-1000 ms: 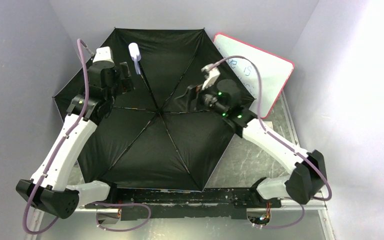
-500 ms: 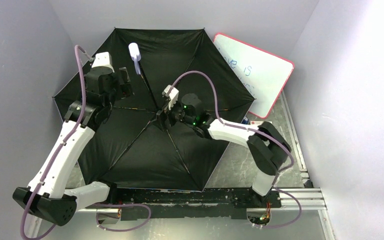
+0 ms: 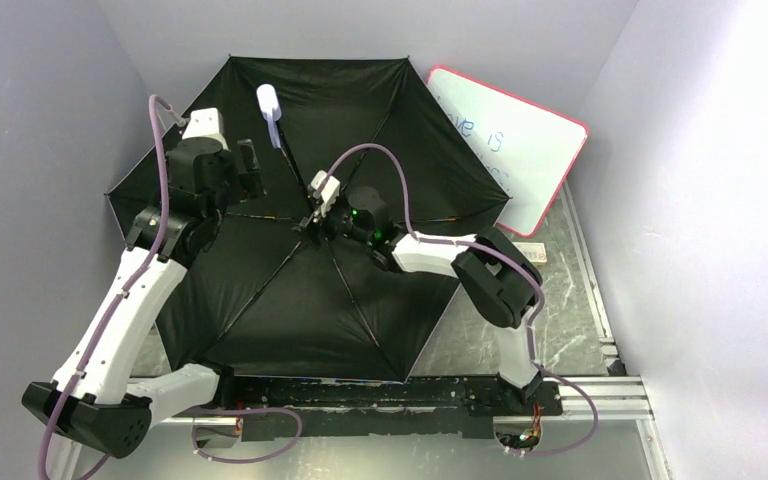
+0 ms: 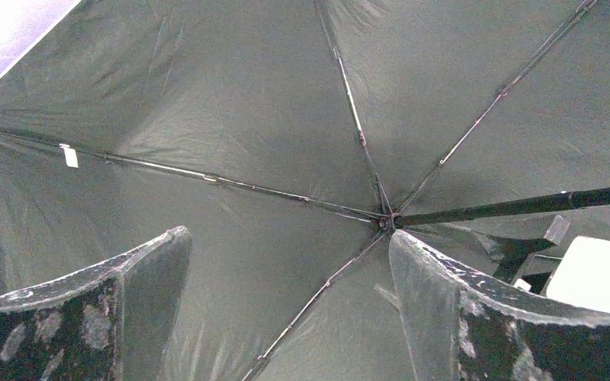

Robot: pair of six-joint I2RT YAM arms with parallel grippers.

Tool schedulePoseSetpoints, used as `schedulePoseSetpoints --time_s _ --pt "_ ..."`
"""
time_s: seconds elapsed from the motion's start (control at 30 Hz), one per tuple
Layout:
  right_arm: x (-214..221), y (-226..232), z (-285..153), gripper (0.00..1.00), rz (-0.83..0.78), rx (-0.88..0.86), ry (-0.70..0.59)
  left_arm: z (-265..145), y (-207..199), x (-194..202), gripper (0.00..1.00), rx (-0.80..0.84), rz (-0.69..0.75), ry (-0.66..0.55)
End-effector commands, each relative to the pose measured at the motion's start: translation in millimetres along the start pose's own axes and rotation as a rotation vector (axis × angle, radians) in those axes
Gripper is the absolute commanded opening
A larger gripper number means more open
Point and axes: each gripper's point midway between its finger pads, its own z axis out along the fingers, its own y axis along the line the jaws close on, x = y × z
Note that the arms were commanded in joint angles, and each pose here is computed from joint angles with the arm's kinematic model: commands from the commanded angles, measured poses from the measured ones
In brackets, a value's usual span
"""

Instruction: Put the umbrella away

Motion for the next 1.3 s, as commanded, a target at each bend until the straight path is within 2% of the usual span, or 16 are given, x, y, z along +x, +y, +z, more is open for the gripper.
schedulePoseSetpoints --time_s 0.0,0.33,0.63,0.8,0.9,0.97,1.03,1.07,1.27 --pt "-13 -22 12 0.82 -0.047 0.088 -0.101 -5 0 -3 0.97 0.01 0.02 -0.011" --pt "-12 -51 24 0.65 -0.032 0.125 -0.224 -5 -1 -4 0.97 0.019 0.041 -0.001" --pt "-2 -55 47 0.55 -0.088 0.09 -0.189 -8 -1 -2 0.97 0.026 0.038 0.003" --pt "3 -55 49 0.4 -0.115 0.079 -0.173 -10 -3 -4 0.97 0.037 0.035 0.002" --pt "3 -53 48 0.25 -0.14 0.065 -0.166 -11 -5 -6 0.97 0.053 0.039 -0.002" --pt "-1 -53 44 0.19 -0.157 0.073 -0.181 -12 -7 -10 0.97 0.069 0.063 -0.011" --pt "-9 -53 39 0.03 -0.184 0.082 -0.207 -15 -4 -21 0.97 0.051 0.079 -0.031" --pt "-13 -54 35 0.0 -0.195 0.093 -0.223 -18 -1 -28 0.97 0.034 0.081 -0.046" --pt "-55 -57 23 0.0 -0.278 0.107 -0.297 -44 7 -76 0.97 0.019 0.093 -0.155"
